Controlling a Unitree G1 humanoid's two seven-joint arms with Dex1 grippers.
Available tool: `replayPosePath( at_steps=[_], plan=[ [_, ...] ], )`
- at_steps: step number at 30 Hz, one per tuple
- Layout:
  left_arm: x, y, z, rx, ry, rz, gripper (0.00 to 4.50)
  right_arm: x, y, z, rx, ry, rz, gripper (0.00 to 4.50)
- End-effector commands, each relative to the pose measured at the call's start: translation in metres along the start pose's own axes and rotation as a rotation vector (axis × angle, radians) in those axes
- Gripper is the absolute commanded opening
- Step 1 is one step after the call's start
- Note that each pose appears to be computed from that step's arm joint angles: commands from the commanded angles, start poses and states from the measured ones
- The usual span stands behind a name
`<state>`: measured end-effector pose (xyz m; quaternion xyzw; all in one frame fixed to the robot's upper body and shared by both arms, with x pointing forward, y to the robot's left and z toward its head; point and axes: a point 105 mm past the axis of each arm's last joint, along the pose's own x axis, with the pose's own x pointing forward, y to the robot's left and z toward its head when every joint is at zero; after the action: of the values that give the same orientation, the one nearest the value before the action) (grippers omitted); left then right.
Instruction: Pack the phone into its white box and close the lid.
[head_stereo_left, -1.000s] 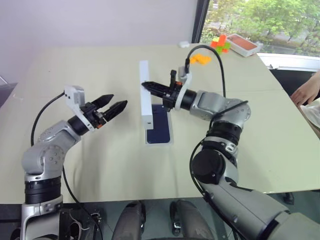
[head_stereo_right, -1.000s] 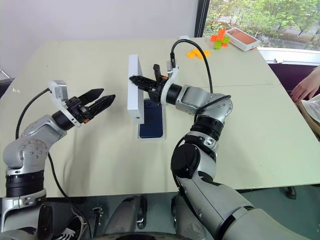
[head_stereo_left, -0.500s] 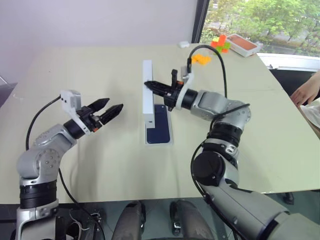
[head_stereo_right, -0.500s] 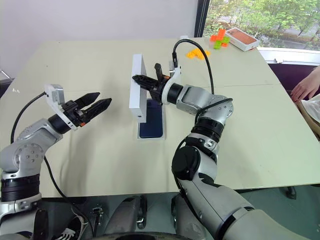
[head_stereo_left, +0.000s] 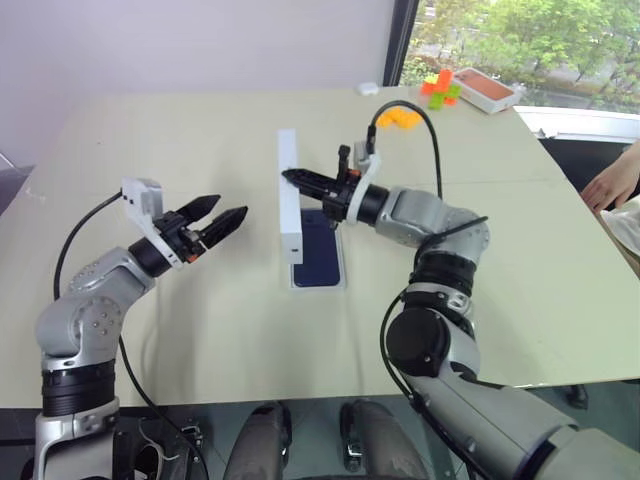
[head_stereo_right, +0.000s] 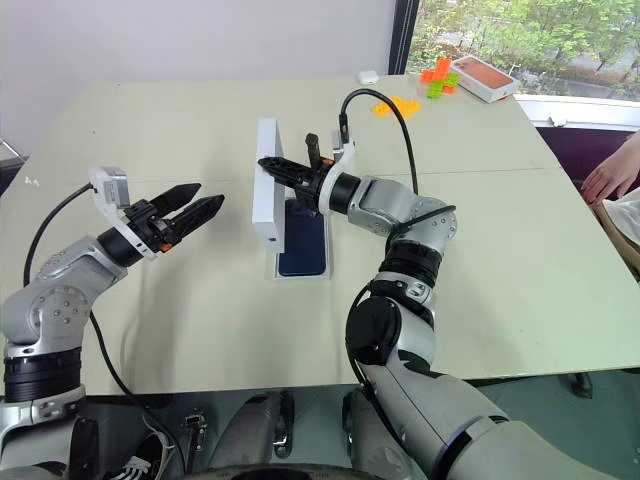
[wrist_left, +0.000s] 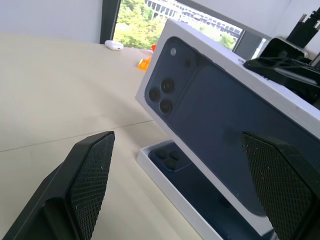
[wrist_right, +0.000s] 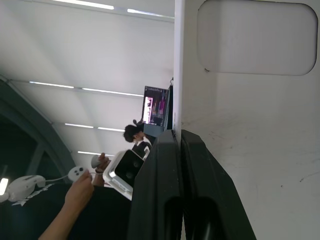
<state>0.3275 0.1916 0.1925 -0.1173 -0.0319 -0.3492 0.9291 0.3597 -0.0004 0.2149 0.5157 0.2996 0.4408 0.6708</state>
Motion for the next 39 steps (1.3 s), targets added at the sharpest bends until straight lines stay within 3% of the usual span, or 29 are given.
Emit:
replayPosePath(
  at_steps=[1,14,17,24,34,39],
  plan=[
    [0.001,-0.007,0.010,0.033,-0.041,-0.027,4.25,0.024,-0.020,-0.050,0.163,0.100,0.061,0.07],
    [0.004,-0.011,-0.002,0.019,-0.024,-0.033,4.25,0.026,-0.027,-0.058,0.152,0.105,0.032,0.07],
    [0.006,-0.015,-0.006,0.003,-0.019,-0.052,3.45,0.026,-0.030,-0.058,0.166,0.093,0.027,0.00],
    [0.010,-0.015,-0.007,-0.015,-0.028,-0.059,0.02,0.028,-0.029,-0.059,0.171,0.081,0.022,0.00],
    [0.009,-0.009,-0.006,-0.020,-0.041,-0.029,0.02,0.037,-0.011,-0.062,0.205,0.075,0.064,0.00],
    [0.008,-0.007,-0.007,-0.011,-0.040,-0.018,0.02,0.040,-0.023,-0.060,0.232,0.035,-0.009,0.00]
  ],
)
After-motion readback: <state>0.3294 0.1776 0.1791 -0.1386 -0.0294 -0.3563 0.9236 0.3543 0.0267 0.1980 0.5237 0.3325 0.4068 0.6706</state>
